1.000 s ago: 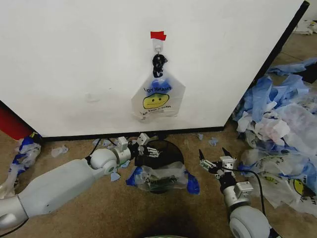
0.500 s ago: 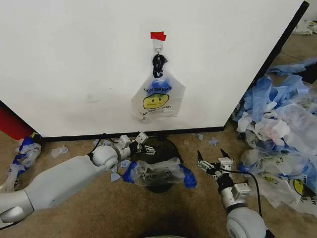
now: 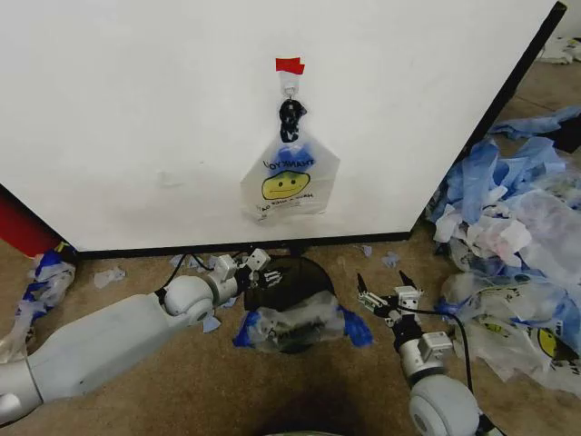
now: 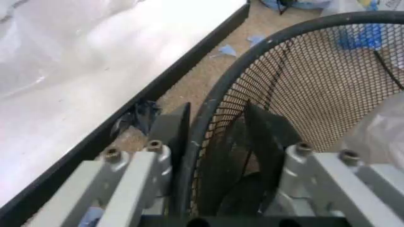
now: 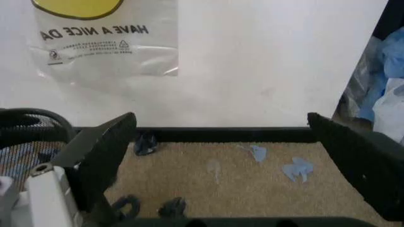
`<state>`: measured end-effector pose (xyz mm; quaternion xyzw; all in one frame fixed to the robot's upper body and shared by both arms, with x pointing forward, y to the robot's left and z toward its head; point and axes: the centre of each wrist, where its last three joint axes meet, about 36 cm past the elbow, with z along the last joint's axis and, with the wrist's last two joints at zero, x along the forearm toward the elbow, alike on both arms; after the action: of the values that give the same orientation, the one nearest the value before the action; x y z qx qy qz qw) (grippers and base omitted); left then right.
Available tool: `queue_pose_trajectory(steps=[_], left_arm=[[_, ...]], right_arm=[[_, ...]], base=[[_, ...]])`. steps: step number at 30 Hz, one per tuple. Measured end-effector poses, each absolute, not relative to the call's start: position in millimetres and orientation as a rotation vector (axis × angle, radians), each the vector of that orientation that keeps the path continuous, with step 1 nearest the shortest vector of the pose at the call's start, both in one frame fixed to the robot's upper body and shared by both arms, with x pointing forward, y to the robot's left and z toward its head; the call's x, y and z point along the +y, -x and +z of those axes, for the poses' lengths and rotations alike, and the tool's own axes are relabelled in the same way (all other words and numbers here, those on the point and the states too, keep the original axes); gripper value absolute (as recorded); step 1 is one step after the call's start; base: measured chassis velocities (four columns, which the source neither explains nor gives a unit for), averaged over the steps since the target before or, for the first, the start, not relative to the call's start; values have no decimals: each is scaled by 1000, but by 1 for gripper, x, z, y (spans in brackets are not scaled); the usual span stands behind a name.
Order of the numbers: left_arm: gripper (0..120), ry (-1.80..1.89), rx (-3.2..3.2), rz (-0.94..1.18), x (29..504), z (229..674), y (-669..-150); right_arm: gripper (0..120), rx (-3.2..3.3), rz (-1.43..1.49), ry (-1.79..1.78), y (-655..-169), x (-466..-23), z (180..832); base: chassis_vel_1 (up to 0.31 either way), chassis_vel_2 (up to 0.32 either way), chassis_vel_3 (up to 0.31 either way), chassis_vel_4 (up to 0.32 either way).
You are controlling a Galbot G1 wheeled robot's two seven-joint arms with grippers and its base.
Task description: Pick up the garbage bag from the wall and place it over the trash bin.
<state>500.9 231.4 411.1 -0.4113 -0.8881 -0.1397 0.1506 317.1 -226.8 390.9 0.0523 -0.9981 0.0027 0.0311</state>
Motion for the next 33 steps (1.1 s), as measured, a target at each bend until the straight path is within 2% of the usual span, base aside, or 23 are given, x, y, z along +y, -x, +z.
queue_pose_trajectory(steps=[7,11,18,25,33], left_arm=[[10,1179,-2551,-410,227,413,-498],[4,1148,-2564,-414,227,410,-500],[4,1034,-2604,-419,231,404,-499],[4,835,-2667,-367,239,419,-494],[4,559,-2667,-173,225,445,-457]], right_arm=[[100,-3076,4,-159,-316,-227,390],[100,-3078,-1,-161,-317,-226,390],[100,-3079,-7,-167,-318,-225,389],[100,-3084,-6,-180,-322,-224,390],[100,-3082,-1,-191,-328,-224,389]], base=[[0,0,0,0],[0,0,0,0],[0,0,0,0],[0,0,0,0],[0,0,0,0]])
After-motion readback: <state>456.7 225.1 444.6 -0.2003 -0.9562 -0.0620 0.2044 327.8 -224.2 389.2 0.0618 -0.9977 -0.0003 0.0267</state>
